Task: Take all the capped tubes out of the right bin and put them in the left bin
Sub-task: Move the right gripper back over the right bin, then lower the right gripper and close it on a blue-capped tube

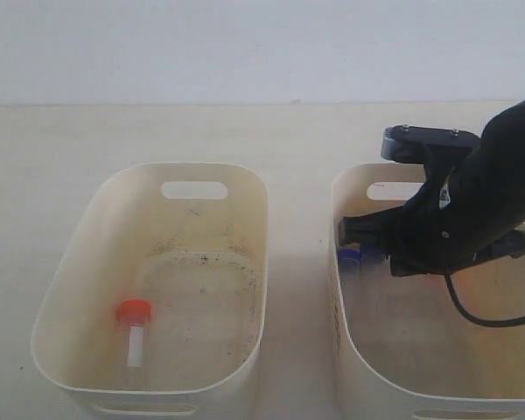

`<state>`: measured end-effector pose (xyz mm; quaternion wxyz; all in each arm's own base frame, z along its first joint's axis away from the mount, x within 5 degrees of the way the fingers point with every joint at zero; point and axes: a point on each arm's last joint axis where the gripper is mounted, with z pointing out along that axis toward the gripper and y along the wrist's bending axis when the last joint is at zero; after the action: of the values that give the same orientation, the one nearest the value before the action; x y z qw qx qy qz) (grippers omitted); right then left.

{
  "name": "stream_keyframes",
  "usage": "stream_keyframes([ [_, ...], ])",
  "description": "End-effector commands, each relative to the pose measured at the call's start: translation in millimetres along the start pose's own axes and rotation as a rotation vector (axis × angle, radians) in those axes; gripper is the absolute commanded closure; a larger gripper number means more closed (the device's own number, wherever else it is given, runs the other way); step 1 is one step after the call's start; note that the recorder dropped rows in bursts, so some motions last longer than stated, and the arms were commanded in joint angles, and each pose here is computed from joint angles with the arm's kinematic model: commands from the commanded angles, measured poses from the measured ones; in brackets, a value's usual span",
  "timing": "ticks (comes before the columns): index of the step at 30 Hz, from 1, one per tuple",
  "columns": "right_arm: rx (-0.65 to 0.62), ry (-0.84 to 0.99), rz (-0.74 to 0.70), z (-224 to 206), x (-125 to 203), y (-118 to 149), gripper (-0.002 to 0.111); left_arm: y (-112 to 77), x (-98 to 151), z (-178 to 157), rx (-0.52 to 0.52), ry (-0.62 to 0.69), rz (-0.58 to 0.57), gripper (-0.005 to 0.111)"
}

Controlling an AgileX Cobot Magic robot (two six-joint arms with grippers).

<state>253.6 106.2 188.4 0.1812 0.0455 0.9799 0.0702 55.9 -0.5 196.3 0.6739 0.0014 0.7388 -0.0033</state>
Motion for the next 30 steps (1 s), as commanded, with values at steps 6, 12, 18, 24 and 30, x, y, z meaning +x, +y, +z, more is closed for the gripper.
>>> stream_keyframes([
  [6, 0.002, -0.016, 0.011, 0, -2, -2, 0.101, -0.4, -1, 0, 0.008, -0.005, -0.007, 0.103],
  [12, -0.012, -0.038, 0.015, 0, -4, -1, 0.066, -0.4, -1, 0, 0.008, -0.005, -0.007, 0.103],
  [18, -0.019, -0.05, 0.021, 0, -5, 0, 0.041, -0.4, -1, 0, 0.008, -0.005, -0.007, 0.103],
  [24, -0.013, -0.048, 0.015, 1, -5, -1, 0.034, -0.4, -1, 0, 0.008, -0.005, -0.007, 0.103],
  [30, 0.021, 0.002, 0.027, 19, -2, -2, 0.034, -0.4, -1, 0, 0.008, -0.005, -0.007, 0.103],
])
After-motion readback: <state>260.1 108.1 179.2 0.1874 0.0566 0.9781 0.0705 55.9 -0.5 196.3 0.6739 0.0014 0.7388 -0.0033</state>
